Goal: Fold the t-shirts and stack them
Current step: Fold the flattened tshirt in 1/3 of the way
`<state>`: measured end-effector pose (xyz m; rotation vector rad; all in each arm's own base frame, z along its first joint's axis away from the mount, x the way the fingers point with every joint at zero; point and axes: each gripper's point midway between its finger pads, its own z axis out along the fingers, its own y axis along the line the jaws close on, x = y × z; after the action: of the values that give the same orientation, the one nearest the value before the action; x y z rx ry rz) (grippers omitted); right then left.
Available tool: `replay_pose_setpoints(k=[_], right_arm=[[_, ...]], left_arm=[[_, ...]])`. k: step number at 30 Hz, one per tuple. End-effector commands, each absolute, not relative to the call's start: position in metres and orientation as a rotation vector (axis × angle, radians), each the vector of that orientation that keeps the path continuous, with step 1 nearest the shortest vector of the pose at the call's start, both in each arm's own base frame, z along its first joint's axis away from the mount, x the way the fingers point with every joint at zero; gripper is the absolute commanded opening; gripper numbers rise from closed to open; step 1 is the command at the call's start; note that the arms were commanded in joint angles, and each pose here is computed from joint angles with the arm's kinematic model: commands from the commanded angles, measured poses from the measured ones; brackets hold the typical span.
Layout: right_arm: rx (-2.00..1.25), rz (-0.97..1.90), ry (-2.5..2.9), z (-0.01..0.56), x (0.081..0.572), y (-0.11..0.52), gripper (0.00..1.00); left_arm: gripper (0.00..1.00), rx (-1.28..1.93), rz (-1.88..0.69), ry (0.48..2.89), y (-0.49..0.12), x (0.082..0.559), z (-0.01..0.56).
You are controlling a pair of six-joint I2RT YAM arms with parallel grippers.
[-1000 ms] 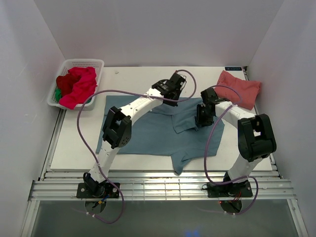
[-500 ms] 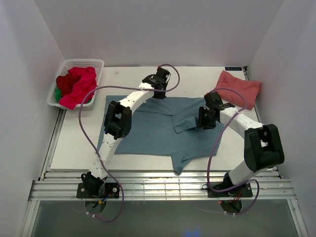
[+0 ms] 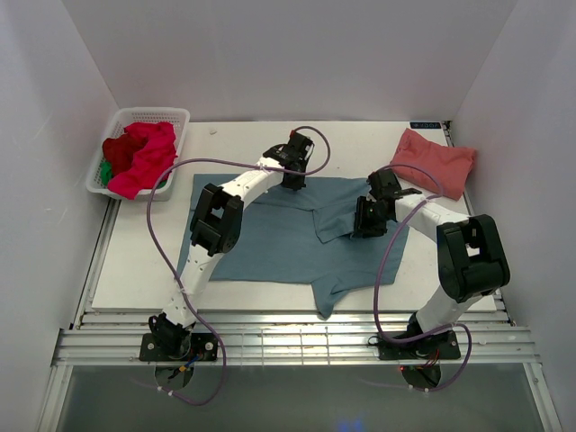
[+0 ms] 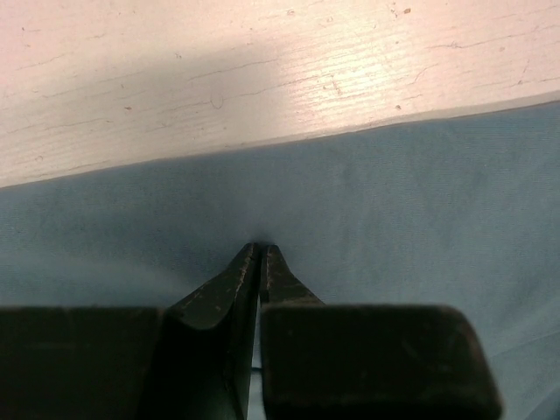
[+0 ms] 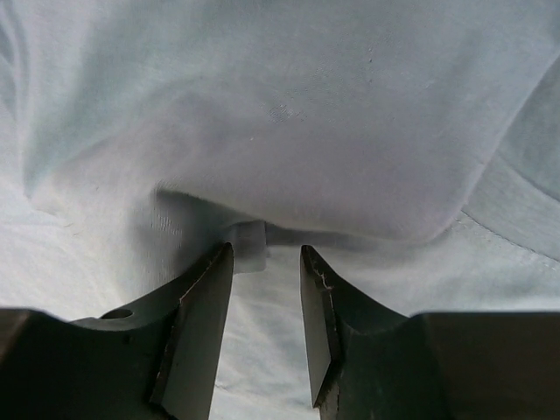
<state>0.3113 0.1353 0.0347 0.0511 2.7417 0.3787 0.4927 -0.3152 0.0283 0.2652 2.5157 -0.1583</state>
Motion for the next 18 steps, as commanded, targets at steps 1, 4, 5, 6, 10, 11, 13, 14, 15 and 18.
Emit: replay_pose_setpoints(k=[1, 4, 5, 6, 10, 11, 13, 14, 15, 18], right_arm=[[0.056, 0.420, 2.726, 0.0334, 0.3174, 0.1405, 0.42], [0.054, 0.442, 2.711, 0.0364, 0.3193, 0.1434, 0.40], [0.054, 0.444, 2.718, 0.0360, 0.3185, 0.1437, 0.39], [0.055, 0.449, 2.718, 0.0364, 0.3192, 0.1445, 0.37], [0.045, 0.463, 2.723, 0.0369, 0.3187, 0.1470, 0.30], [0.044, 0.467, 2.725, 0.0369, 0.3182, 0.1474, 0.27], [0.040, 0.476, 2.727, 0.0371, 0.3173, 0.1484, 0.25], [0.040, 0.478, 2.727, 0.0375, 0.3173, 0.1487, 0.25], [0.040, 0.479, 2.736, 0.0363, 0.3158, 0.1491, 0.25], [0.032, 0.469, 2.754, 0.0314, 0.3113, 0.1496, 0.24]], left_arm=[[0.16, 0.240, -0.205, 2.471, -0.3152, 0.4931, 0.0622], [0.16, 0.248, -0.197, 2.475, -0.3136, 0.4916, 0.0598], [0.16, 0.248, -0.196, 2.478, -0.3132, 0.4910, 0.0586], [0.16, 0.249, -0.199, 2.484, -0.3135, 0.4899, 0.0570], [0.16, 0.250, -0.206, 2.492, -0.3134, 0.4872, 0.0548], [0.16, 0.252, -0.205, 2.492, -0.3134, 0.4873, 0.0548], [0.16, 0.250, -0.202, 2.493, -0.3120, 0.4873, 0.0545], [0.16, 0.250, -0.202, 2.493, -0.3119, 0.4871, 0.0548], [0.16, 0.251, -0.203, 2.490, -0.3120, 0.4875, 0.0558], [0.16, 0.248, -0.202, 2.492, -0.3107, 0.4869, 0.0561]])
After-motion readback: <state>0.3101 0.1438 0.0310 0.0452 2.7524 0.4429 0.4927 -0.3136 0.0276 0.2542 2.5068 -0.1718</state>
